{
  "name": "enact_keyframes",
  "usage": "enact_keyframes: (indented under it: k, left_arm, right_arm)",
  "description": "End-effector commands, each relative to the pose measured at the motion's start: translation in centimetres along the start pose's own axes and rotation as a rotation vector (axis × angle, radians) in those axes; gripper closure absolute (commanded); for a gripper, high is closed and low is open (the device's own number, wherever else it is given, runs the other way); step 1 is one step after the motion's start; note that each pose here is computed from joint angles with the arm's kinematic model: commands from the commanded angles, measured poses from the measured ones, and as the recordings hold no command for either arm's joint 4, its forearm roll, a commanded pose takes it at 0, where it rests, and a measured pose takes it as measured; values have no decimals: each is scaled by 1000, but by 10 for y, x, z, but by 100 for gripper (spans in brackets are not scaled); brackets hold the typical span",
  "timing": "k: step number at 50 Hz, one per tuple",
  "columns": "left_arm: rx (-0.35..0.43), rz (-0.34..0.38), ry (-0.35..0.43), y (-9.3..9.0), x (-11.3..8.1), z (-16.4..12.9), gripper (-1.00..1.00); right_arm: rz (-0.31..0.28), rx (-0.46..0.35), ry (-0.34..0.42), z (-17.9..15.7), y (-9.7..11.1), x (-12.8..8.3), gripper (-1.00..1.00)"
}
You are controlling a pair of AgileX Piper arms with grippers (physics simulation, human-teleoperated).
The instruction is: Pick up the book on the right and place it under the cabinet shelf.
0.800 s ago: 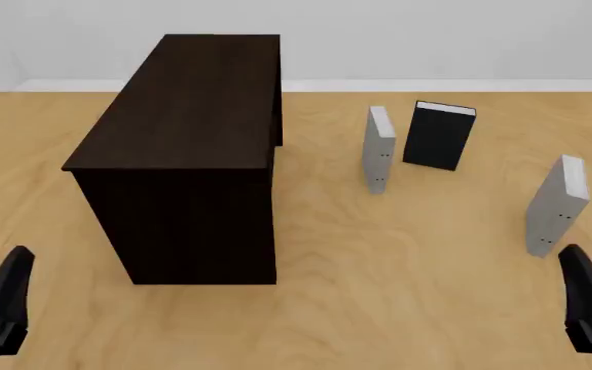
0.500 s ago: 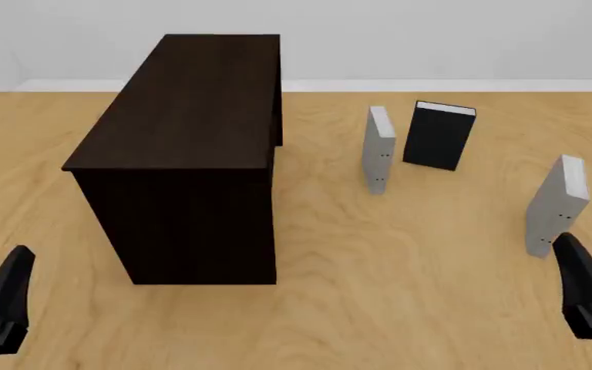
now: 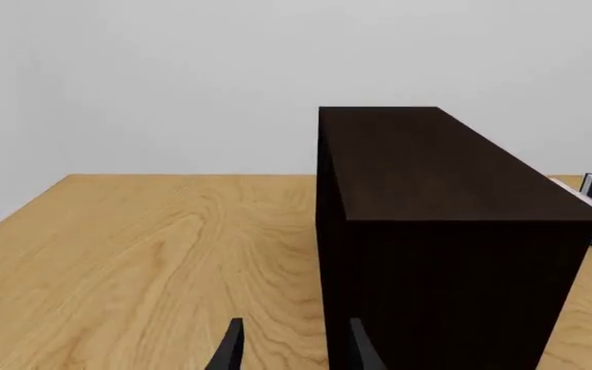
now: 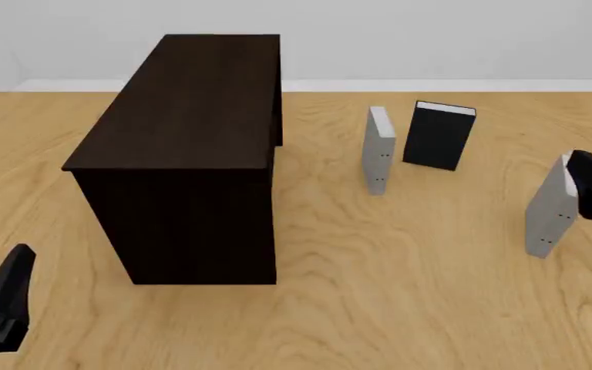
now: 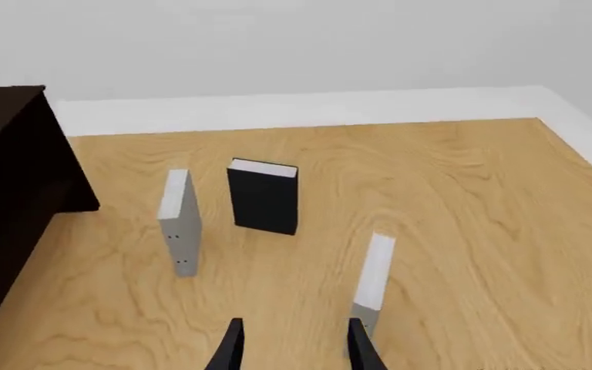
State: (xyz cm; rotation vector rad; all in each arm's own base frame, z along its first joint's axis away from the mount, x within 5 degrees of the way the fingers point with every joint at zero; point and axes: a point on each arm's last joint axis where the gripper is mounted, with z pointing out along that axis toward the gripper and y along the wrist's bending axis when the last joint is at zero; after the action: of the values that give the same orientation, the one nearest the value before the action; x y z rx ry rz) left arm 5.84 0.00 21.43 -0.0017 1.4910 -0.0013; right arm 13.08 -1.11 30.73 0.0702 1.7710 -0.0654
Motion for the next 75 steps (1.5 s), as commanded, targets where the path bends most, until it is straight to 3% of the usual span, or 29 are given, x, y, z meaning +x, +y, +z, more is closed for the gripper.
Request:
enact_keyframes:
  k: [1,16,17,18,29,75]
  left_arm:
    - [0,1,-2,0,0,0,-100]
    - [-1,4,-12,0,-1,-1,-100]
    - [-44,16,-35,2,-3,-2,-100]
    - [-25,-1,8,2,0,5,-100]
    - [-22,1,1,1,0,3,-100]
    - [-22,2,-3,1,-1,3,-100]
  right_arm:
    - [-42,102,111,37,-19,-35,-100]
    - [-62,178,216,77,-44,-44,-100]
    - [-67,181,218,78,-45,-44,-100]
    - [-69,187,228,80,-48,-45,-100]
    - [-83,205,292,100,-59,-38,-100]
    - [-19,193,483,184,-76,42,-100]
